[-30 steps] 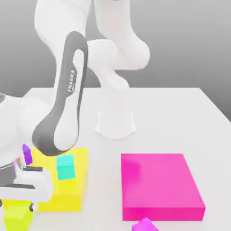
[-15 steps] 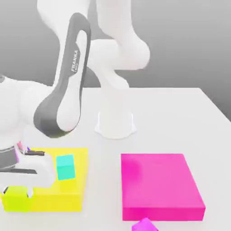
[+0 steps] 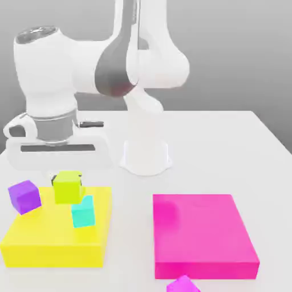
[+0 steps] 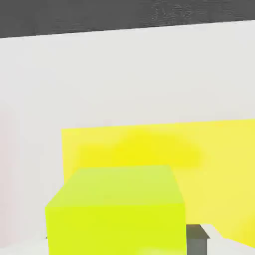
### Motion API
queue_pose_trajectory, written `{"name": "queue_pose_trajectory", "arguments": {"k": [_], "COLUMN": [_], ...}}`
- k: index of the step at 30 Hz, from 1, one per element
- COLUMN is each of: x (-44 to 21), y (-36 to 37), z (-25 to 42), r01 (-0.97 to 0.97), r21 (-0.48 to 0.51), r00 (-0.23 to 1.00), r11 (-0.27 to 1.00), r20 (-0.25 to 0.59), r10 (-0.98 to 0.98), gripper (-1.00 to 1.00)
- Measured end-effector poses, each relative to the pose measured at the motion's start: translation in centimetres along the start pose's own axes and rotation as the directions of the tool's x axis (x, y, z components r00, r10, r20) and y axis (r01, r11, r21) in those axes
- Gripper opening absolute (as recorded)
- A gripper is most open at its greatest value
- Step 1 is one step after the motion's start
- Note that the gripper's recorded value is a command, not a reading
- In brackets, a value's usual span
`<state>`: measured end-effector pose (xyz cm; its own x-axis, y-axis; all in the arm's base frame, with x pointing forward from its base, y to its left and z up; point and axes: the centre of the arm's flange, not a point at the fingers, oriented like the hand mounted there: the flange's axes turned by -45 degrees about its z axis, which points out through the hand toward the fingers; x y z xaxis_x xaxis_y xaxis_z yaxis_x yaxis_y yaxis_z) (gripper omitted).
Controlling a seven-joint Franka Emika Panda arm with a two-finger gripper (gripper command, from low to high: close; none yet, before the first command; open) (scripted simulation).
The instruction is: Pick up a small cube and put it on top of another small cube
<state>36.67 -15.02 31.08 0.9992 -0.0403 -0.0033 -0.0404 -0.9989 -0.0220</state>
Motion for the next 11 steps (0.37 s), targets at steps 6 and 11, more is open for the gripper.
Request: {"name": "queue_pose_trajectory", "arguments": {"k": [6, 11], "x": [-0.9, -0.9], "y": [-0.6, -0.5], "z": [5.0, 5.7], "r01": [0.007, 0.006], "r21": [-0.018, -0.019], "r00": [1.0, 1.0], "r11": [1.0, 1.0], "r20": [-0.003, -0.003], "r10": [-0.007, -0.006], "gripper": [-1.0, 1.0]}}
